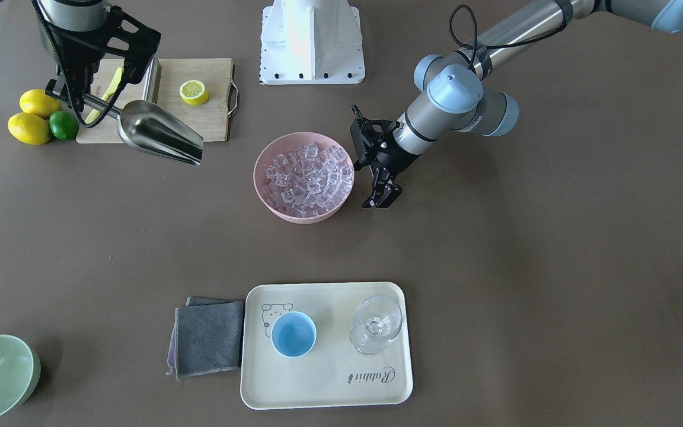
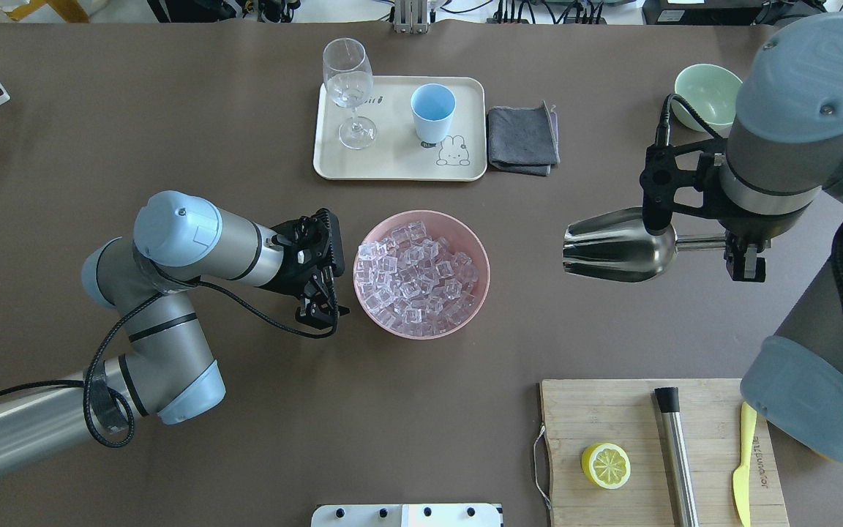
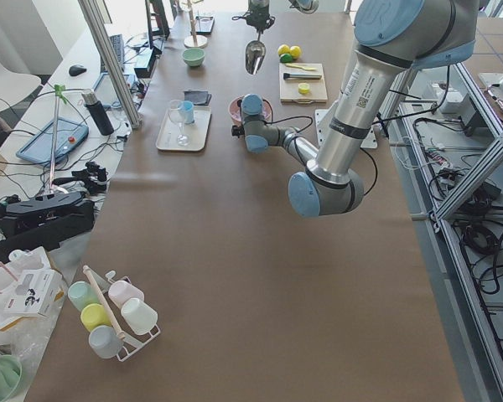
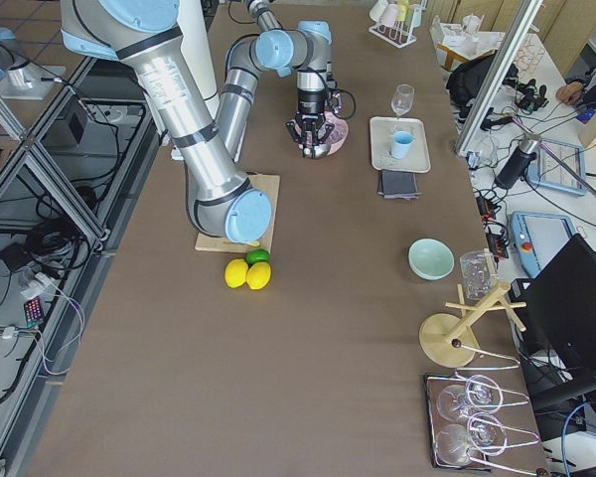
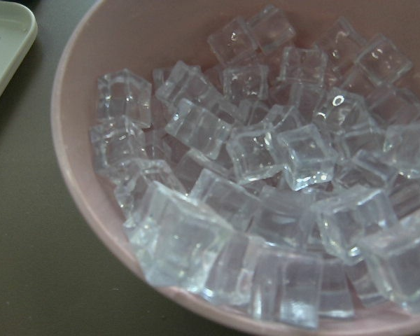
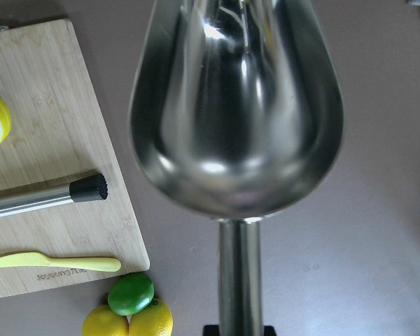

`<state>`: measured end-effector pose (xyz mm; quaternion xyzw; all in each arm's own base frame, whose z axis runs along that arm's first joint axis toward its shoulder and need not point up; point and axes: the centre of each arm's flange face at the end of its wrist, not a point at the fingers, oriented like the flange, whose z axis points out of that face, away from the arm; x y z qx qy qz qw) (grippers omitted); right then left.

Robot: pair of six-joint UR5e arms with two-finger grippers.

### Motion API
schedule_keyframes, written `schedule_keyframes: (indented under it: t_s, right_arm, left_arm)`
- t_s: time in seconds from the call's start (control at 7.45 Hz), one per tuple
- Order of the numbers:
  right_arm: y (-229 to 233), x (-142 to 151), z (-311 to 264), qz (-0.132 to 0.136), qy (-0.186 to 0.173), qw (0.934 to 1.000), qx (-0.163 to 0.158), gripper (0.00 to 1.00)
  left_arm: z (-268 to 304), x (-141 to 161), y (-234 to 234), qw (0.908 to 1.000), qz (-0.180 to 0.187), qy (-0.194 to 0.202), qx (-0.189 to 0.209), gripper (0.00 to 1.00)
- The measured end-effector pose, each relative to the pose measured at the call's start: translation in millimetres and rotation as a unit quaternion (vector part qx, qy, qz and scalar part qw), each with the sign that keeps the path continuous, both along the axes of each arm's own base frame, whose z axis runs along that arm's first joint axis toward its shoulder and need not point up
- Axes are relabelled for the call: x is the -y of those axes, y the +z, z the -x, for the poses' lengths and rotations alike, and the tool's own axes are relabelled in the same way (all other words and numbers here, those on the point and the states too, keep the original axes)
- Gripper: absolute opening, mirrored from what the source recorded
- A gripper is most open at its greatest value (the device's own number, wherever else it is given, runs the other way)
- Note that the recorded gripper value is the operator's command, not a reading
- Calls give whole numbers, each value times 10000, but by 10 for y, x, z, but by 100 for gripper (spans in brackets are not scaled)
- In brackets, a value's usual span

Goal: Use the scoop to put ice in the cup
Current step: 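Carry the scoop over the pink bowl of ice with the right gripper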

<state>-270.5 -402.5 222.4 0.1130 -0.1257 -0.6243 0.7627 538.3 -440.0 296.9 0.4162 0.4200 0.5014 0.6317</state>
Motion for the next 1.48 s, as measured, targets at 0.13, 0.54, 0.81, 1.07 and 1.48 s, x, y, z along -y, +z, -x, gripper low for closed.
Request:
schedule_keyframes:
  t_s: [0.13,0.54,0.81,1.07,1.48]
  right_arm:
    - [-211,22,43,16,-16,10000,-27,0]
    - [-821,237,561,142,-174,9995,-235,0]
    - [-1074,380,1082,149,-361,9973,-629,0]
    - [-1108,390,1492,142,-567,9927,-1056,0]
    - [-1063,407,1849,121,-726,9857,-1518,0]
  left_arm:
    - [-35,13,-39,10000,1,6,-4,99]
    - [-69,16,-86,10000,0,16,-19,99]
    - [-79,21,-91,10000,-1,17,-17,99]
    - [-83,22,-87,10000,1,17,-15,99]
    - [-83,22,-85,10000,5,17,-15,99]
